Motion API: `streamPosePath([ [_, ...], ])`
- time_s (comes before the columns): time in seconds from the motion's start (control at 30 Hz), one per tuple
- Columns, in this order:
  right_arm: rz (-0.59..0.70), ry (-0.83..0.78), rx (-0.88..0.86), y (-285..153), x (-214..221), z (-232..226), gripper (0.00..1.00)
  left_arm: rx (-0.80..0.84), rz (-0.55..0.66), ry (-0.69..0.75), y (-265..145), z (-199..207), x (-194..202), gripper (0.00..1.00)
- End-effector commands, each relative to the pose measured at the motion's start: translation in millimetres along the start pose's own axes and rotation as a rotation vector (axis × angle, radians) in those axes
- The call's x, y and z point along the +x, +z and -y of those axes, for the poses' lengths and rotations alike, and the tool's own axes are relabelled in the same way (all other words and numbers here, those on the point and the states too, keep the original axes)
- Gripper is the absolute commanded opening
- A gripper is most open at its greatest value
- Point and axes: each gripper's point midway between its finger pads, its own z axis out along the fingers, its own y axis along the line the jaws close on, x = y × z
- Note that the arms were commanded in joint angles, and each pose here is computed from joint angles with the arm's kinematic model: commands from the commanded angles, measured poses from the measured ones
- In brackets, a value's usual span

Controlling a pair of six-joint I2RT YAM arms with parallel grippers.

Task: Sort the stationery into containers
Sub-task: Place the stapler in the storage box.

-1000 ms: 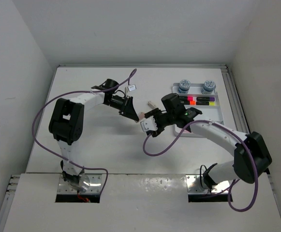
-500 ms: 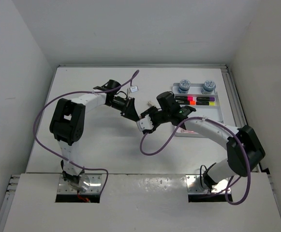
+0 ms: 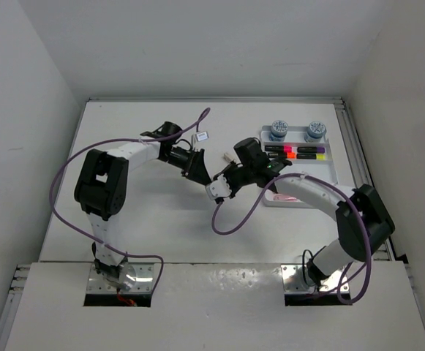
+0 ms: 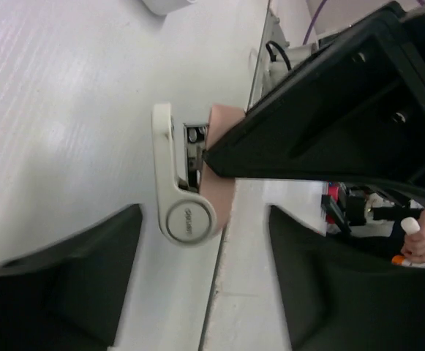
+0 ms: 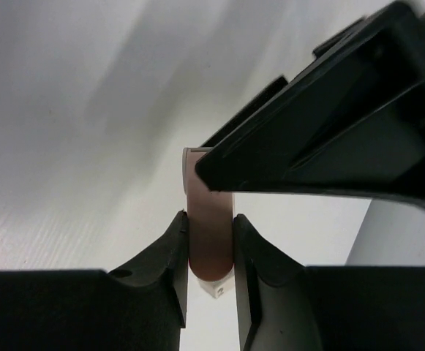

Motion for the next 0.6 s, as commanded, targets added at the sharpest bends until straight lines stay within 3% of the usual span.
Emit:
streamPosePath([
  [0.0,-0.027,-0.005,0.058,-21.5,6.8,18.7,0.0,0.011,0.045,0.078,-13.9,21.3,-14.0,0.81],
  [0.03,-0.038,0.009,0.067,-27.6,10.8,19.7,0.0,-0.032,0.054,0.075,-18.5,13.5,-16.9,0.91],
  [0.07,-0.057,0.037,0.065,-36.3,18.7,17.3,0.0,-0.059,0.06,0.075,-21.7,8.8,-19.3,0.92],
  [0.3,-0.212,0.197,0.035,-114.7,61.3,-1.7,0.0,-0.269,0.163,0.08,-74.7,-24.2,-44.1,0.95],
  [0.57,-0.383,0.399,-0.029,-190.6,159.7,-61.5,0.0,-0.233,0.139,0.142,-80.5,-19.8,-38.5,0.99],
])
